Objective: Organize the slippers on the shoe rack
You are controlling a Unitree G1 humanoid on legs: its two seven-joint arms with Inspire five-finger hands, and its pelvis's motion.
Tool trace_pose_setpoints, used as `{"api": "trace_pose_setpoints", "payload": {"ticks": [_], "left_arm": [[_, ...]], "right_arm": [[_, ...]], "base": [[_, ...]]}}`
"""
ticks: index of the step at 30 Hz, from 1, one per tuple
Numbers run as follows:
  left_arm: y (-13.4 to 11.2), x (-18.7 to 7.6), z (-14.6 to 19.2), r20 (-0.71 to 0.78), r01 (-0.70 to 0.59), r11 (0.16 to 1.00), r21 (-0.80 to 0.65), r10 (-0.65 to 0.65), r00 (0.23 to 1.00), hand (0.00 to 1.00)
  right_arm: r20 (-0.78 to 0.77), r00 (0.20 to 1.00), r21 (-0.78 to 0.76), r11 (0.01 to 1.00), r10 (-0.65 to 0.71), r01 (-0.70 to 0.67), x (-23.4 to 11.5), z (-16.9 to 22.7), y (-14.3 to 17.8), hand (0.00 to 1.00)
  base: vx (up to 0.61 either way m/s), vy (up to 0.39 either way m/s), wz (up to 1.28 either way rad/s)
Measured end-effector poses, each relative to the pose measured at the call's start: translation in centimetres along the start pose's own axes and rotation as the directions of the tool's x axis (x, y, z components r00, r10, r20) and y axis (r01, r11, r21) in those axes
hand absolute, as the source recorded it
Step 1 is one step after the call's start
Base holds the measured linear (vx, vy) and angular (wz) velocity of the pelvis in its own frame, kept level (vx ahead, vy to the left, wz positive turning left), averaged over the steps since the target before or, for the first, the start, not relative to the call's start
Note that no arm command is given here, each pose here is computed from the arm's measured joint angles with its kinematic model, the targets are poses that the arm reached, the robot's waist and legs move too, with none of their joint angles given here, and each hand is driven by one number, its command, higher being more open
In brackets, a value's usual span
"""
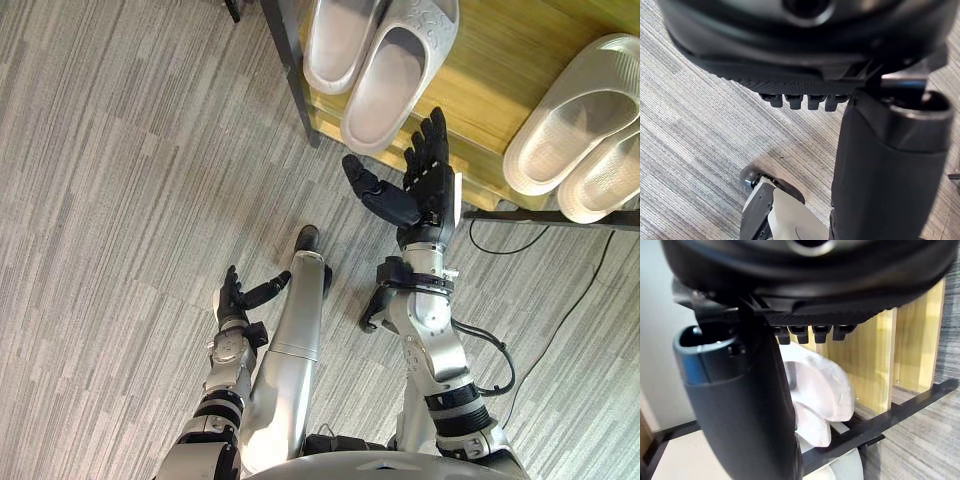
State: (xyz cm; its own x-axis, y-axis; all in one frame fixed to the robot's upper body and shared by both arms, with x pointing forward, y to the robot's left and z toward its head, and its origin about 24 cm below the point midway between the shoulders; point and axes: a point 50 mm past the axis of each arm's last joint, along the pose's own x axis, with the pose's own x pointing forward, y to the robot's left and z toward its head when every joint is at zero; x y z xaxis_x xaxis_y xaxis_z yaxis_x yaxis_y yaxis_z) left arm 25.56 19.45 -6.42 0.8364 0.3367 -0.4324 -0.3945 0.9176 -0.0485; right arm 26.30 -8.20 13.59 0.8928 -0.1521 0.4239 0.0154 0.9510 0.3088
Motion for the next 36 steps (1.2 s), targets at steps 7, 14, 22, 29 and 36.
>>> {"api": "trace_pose_setpoints", "payload": {"ticks": [7,14,22,29,36], "left_arm": [[0.0,0.0,0.0,-0.002,-0.006,1.0,0.002,0.006,1.0,1.0],[0.2,0.0,-0.1,-0.007,-0.024,1.0,0.007,0.025,1.0,1.0],[0.2,0.0,-0.1,-0.013,-0.032,0.999,0.009,0.032,0.999,1.0],[0.2,0.0,-0.1,-0.013,-0.032,0.999,0.009,0.032,0.999,1.0],[0.2,0.0,-0.1,-0.013,-0.032,0.999,0.009,0.033,0.999,1.0]], "right_arm": [[0.042,0.999,-0.019,1.0,0.007,-0.006,-0.5,0.9,0.3,1.0],[0.062,0.998,-0.038,0.999,-0.001,0.003,-1.2,1.3,0.5,1.0],[0.103,0.993,-0.044,0.998,-0.049,0.054,-1.1,1.9,0.5,1.0],[0.146,0.985,-0.064,0.993,-0.09,0.1,-0.4,2.5,0.3,1.0],[0.176,0.969,-0.075,0.98,-0.171,0.186,1.7,2.7,-0.5,1.0]], "base": [[0.01,0.031,0.0],[0.01,0.031,-0.02],[0.01,0.036,0.0],[0.02,0.043,0.01],[0.01,0.042,0.0]]}}
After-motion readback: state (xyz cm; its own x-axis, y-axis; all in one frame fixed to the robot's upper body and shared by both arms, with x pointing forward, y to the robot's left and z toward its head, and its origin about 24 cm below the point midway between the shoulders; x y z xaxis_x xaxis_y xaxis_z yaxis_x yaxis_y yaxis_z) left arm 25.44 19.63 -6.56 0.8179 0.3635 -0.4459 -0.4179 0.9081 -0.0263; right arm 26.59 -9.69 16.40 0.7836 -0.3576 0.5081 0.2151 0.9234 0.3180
